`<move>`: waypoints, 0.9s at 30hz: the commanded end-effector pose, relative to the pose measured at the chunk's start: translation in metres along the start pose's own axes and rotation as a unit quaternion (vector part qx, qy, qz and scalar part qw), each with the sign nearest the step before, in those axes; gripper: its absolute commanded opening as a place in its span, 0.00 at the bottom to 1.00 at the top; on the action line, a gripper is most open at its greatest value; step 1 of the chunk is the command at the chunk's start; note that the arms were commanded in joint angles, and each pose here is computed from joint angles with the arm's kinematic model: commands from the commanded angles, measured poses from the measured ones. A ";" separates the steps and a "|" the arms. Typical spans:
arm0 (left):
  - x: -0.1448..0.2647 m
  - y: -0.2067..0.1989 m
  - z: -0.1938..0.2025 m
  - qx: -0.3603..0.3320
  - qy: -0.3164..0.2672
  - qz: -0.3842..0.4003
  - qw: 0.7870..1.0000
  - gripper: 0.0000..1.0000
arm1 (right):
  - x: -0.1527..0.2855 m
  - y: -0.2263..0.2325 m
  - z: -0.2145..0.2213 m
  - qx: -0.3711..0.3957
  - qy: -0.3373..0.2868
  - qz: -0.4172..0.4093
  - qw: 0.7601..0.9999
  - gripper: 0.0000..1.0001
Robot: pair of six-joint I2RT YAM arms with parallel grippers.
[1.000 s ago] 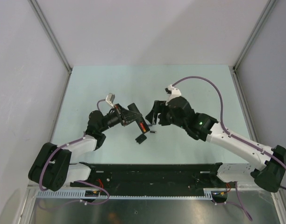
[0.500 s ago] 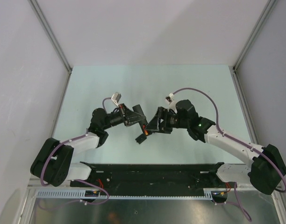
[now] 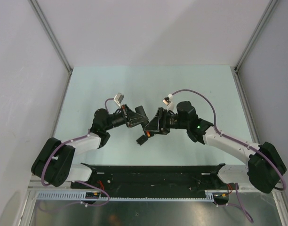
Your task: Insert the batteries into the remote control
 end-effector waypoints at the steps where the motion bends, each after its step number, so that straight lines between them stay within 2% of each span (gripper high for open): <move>1: -0.005 -0.019 -0.010 -0.035 -0.006 0.040 0.999 0.00 | -0.003 0.001 -0.001 -0.001 0.006 -0.019 1.000 0.58; 27: -0.008 -0.028 -0.020 -0.048 -0.014 0.054 0.997 0.00 | -0.016 -0.019 0.007 -0.015 0.025 -0.002 1.000 0.23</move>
Point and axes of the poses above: each gripper's point midway between its finger pads, its own x axis back along the fingers, its own y axis along the line the jaws close on, z = x × y, the point moved 8 cm from there along x, back along the fingers, and after that the axes turned 14 degrees about -x, right-handed, at the moved point
